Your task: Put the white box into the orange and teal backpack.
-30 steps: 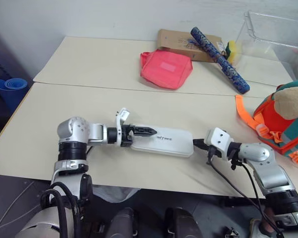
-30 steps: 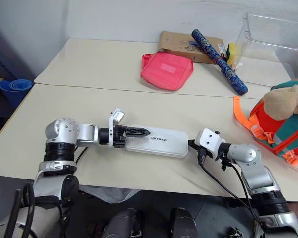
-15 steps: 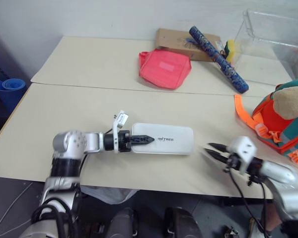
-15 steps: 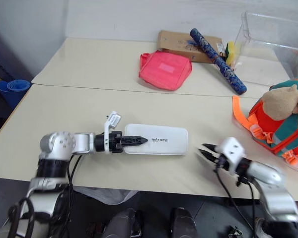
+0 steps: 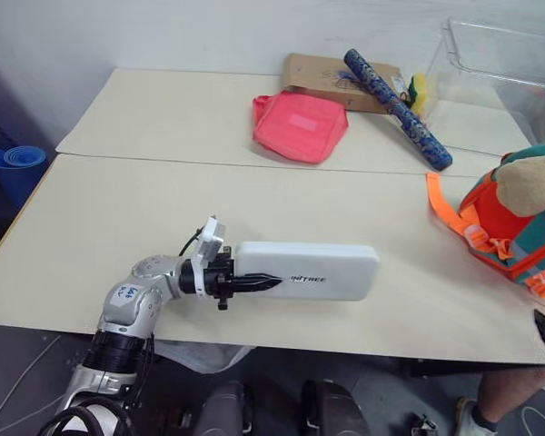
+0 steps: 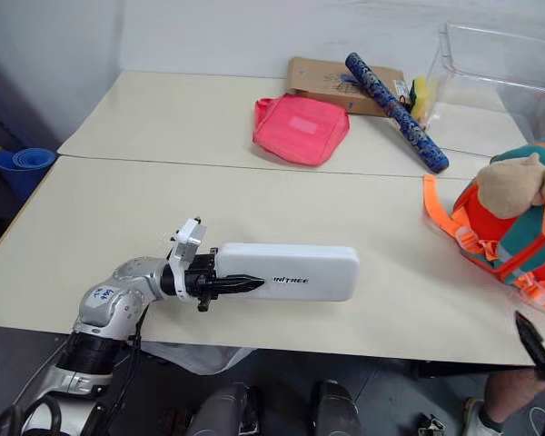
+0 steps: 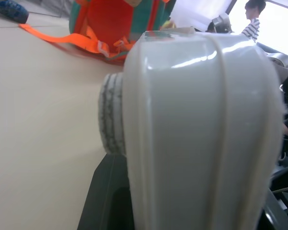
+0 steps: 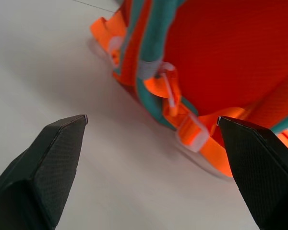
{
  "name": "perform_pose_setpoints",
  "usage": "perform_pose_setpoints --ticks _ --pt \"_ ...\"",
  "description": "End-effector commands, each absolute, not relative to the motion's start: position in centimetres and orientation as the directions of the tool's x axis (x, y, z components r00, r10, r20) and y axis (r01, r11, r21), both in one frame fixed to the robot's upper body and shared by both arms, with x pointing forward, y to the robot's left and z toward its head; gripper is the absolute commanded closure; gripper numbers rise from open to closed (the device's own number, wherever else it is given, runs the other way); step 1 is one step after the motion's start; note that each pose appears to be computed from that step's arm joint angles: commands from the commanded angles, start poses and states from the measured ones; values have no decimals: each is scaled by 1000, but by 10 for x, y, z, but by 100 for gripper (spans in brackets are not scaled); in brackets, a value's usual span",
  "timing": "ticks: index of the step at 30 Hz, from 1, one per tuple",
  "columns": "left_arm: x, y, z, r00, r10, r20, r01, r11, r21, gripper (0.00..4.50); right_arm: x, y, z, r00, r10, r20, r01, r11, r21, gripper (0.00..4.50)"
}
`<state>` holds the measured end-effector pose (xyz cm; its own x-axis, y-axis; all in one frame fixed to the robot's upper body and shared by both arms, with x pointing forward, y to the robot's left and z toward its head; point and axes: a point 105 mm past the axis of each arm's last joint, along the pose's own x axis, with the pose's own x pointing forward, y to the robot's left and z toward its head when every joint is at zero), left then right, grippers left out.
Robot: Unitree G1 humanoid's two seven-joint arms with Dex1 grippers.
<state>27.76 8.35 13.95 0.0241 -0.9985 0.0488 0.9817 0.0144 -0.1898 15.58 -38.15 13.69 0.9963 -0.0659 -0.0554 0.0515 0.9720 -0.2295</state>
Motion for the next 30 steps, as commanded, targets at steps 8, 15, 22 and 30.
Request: perform_pose_setpoints --ticks 8,15,22,30 --pt "270 76 159 -17 -998 56 996 -21 -82 325 264 -385 178 987 151 48 -135 960 -247 19" --pt "264 90 164 40 -997 59 994 34 -101 325 317 -349 188 951 298 76 -278 939 -204 231" --pt "272 118 166 176 -981 77 980 167 -104 325 331 -255 191 788 600 135 -582 799 -153 448" --pt "276 174 151 339 -941 -15 926 337 -168 325 259 -138 198 397 911 107 -916 400 -9 448"
